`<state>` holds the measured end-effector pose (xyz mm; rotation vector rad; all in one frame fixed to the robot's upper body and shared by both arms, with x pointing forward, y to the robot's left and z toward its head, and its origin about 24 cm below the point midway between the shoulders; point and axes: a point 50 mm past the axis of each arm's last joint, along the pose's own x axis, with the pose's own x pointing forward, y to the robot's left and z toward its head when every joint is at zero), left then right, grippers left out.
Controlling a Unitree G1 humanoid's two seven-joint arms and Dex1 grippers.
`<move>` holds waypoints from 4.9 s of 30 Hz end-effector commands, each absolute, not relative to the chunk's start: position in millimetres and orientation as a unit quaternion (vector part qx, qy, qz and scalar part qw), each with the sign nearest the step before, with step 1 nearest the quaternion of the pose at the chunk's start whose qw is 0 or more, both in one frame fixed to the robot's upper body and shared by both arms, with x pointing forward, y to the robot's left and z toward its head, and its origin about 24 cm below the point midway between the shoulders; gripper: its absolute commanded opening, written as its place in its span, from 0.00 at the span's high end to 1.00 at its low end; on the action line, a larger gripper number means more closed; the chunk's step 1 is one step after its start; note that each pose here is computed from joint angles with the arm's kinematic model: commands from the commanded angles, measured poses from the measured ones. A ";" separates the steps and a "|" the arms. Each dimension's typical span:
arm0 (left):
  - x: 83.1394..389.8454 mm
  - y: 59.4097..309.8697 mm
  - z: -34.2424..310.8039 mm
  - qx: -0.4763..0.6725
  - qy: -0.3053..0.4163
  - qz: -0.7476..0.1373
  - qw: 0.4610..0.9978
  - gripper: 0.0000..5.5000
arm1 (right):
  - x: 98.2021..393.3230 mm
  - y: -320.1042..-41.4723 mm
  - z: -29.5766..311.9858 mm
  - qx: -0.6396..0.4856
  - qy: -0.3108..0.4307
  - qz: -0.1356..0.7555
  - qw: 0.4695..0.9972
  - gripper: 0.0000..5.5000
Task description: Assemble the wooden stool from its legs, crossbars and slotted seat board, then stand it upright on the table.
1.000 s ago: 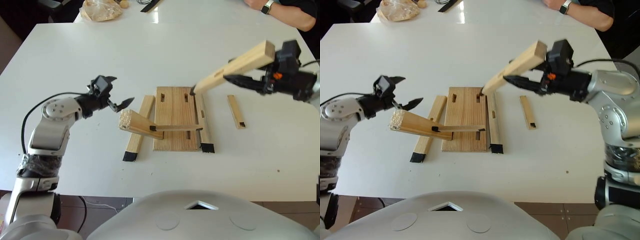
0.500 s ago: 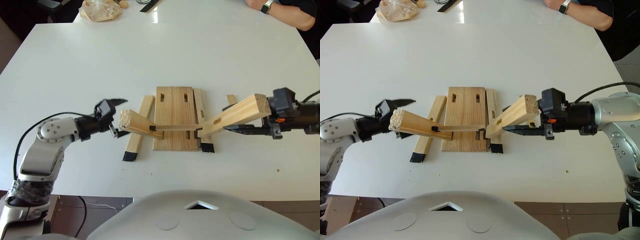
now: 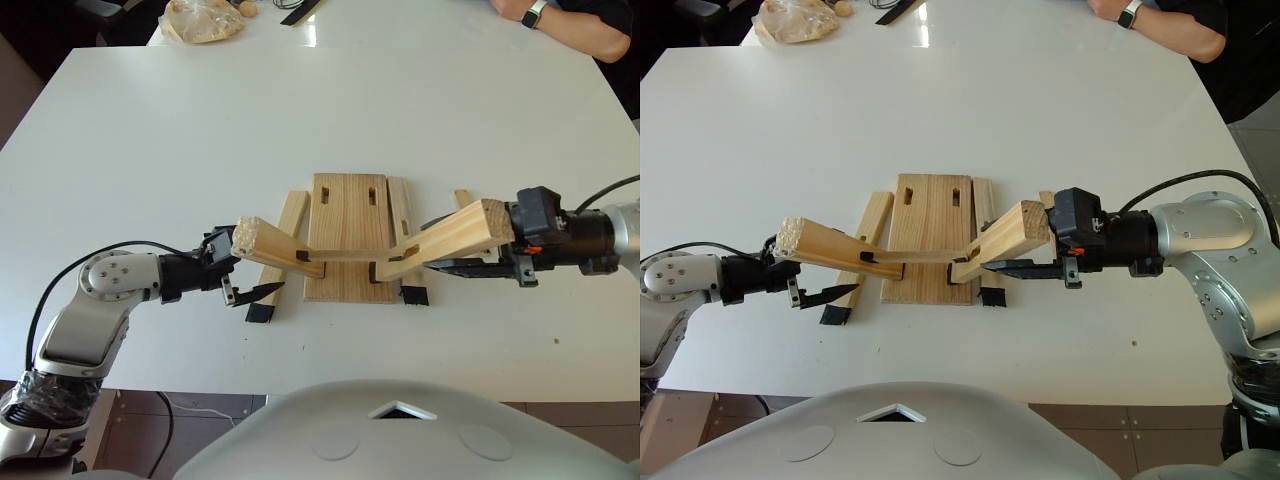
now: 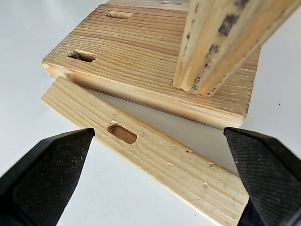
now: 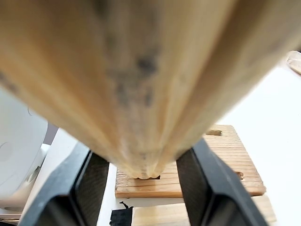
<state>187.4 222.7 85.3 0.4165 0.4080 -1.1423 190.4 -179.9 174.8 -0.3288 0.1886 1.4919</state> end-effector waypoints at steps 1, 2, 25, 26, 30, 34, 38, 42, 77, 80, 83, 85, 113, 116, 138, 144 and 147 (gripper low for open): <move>187.3 219.3 85.5 0.205 0.188 -0.543 0.792 0.07 | 195.3 -180.4 174.7 -0.162 0.077 0.667 0.723 0.63; 187.3 219.1 85.3 0.205 0.188 -0.544 0.792 0.07 | 196.4 -181.3 174.1 -0.163 0.078 0.665 0.724 0.63; 185.8 207.7 83.9 0.197 0.171 -0.540 0.800 0.07 | 196.2 -195.0 159.0 -0.186 0.138 0.679 0.697 0.63; 185.4 206.7 84.0 0.197 0.171 -0.541 0.799 0.07 | 196.8 -193.7 158.6 -0.186 0.136 0.681 0.695 0.63; 179.7 201.7 85.3 0.201 0.171 -0.557 0.788 0.07 | 197.5 -189.0 157.0 -0.188 0.131 0.687 0.689 0.63; 173.6 201.2 84.6 0.209 0.182 -0.570 0.774 0.07 | 197.4 -188.6 154.3 -0.189 0.132 0.686 0.690 0.63; 170.1 195.8 86.4 0.219 0.178 -0.582 0.763 0.07 | 197.3 -190.7 151.9 -0.190 0.135 0.681 0.694 0.63; 171.2 177.8 93.7 0.203 0.144 -0.587 0.770 0.07 | 198.2 -192.4 148.1 -0.191 0.138 0.677 0.697 0.63; 198.6 162.0 104.0 0.161 0.120 -0.575 0.793 0.07 | 211.4 -190.7 100.3 -0.243 0.250 0.687 0.637 0.63; 197.4 178.3 110.5 0.156 0.136 -0.576 0.790 0.07 | 210.6 -192.0 104.4 -0.235 0.248 0.688 0.640 0.63; 196.6 200.2 118.6 0.133 0.164 -0.585 0.783 0.07 | 211.1 -193.0 108.1 -0.234 0.245 0.688 0.641 0.63; 205.2 217.9 121.9 0.115 0.178 -0.572 0.793 0.07 | 211.9 -193.6 109.5 -0.236 0.244 0.687 0.643 0.63; 255.9 119.6 189.5 -0.029 0.067 -0.745 0.663 0.46 | 224.3 -175.7 102.6 -0.256 0.227 0.700 0.627 0.63; 255.8 112.6 185.9 -0.030 0.070 -0.747 0.660 0.56 | 224.8 -174.1 102.2 -0.256 0.225 0.701 0.626 0.63; 263.0 120.6 81.6 0.043 0.192 -0.695 0.691 1.00 | 227.3 -171.1 99.6 -0.259 0.226 0.709 0.616 0.63; 297.6 145.1 188.3 -0.115 0.013 -0.625 0.772 1.00 | 226.6 -171.7 99.7 -0.257 0.226 0.706 0.620 0.63; 293.4 170.7 217.1 -0.141 -0.016 -0.598 0.788 0.96 | 225.3 -172.6 99.1 -0.255 0.227 0.704 0.623 0.63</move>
